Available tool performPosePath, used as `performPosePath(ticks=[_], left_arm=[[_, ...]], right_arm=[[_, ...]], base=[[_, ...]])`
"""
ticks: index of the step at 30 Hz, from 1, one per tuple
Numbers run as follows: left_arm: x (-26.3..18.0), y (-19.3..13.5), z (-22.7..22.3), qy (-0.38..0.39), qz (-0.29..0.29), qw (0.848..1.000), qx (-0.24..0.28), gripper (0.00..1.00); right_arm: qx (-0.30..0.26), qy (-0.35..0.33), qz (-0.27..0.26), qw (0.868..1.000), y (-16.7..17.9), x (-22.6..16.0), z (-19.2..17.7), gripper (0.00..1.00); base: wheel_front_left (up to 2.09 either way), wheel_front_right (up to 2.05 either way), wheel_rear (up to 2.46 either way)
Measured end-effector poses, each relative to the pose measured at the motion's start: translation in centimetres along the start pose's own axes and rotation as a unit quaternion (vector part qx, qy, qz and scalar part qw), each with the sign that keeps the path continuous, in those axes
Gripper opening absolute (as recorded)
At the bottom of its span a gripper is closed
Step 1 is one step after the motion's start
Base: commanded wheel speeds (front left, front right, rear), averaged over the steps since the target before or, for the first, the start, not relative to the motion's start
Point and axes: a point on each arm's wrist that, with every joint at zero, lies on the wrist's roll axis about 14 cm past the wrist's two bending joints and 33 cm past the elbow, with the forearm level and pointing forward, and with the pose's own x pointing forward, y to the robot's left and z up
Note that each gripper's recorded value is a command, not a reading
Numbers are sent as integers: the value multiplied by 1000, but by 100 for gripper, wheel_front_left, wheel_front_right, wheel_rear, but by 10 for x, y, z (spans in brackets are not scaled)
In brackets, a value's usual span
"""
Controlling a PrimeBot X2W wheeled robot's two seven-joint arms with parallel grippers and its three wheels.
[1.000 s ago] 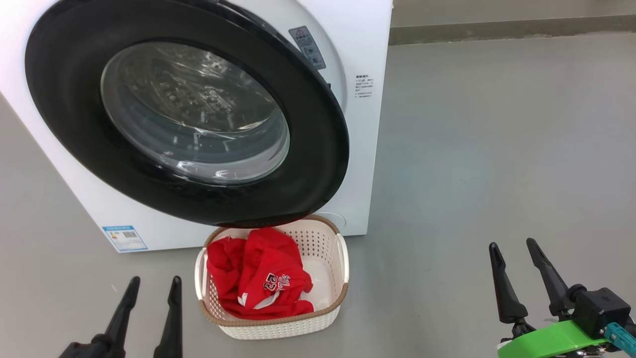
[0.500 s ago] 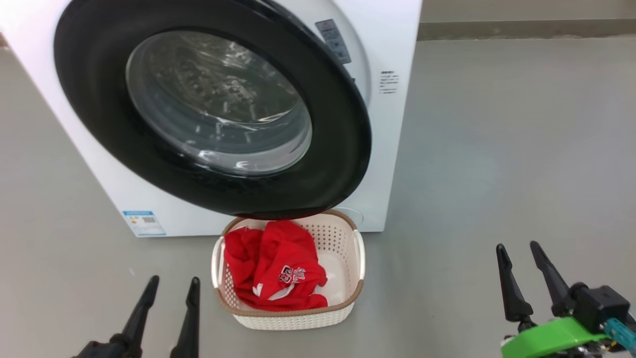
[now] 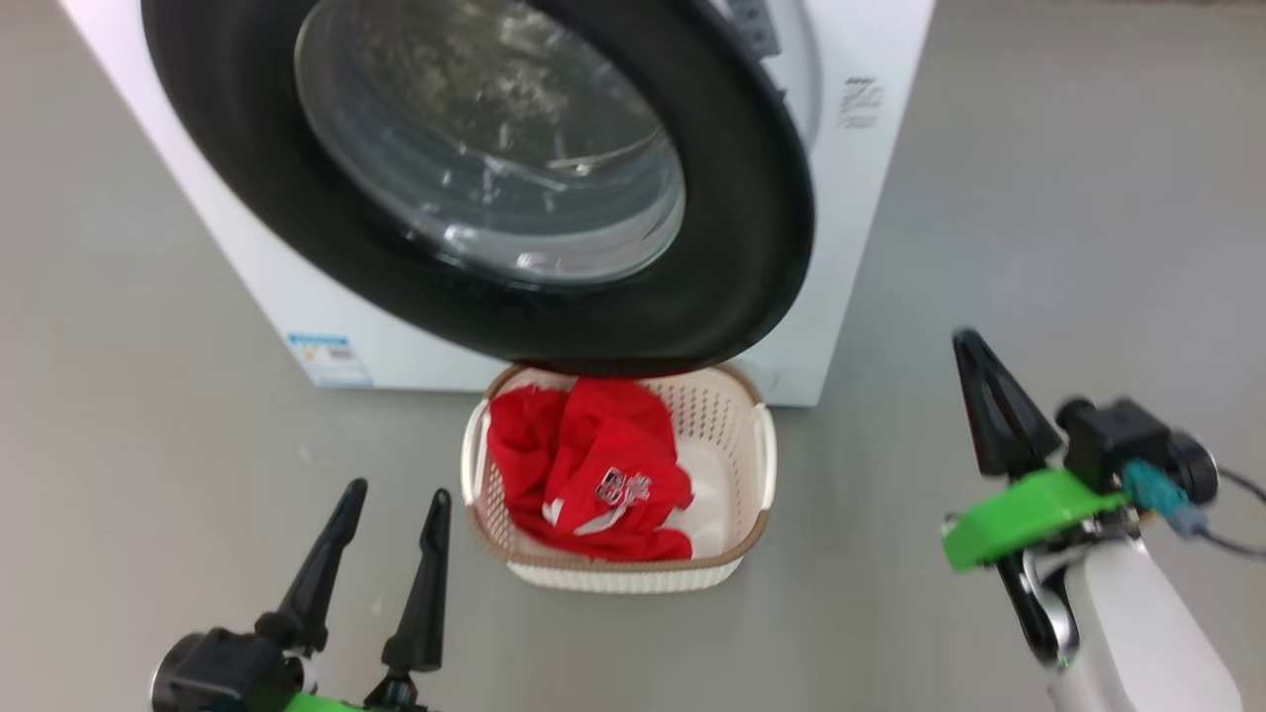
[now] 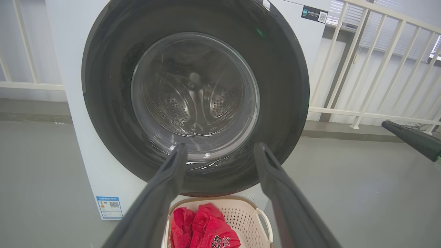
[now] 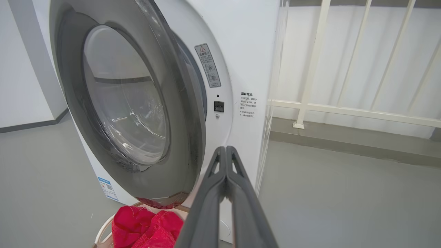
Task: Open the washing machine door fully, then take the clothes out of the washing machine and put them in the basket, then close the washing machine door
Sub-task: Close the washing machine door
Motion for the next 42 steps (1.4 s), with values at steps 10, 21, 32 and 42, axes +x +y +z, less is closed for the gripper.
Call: performPosePath(ticks=[10,21,32,42], left_arm=[[12,12,-15,19,18,1000,1,100],[21,29,-31,40,41,998,9,100],[26,39,-51,65,53,996,5,100],[43,40,-60,67,52,996,4,100]], right_arm=[[-24,9,94,995,56,66,-12,0],[-37,28,152,987,87,119,-38,0],[-32,19,156,987,88,157,-44,0],[-50,4,136,989,66,198,-38,0]], base=[[0,0,0],[0,0,0],[0,0,0],[0,0,0]])
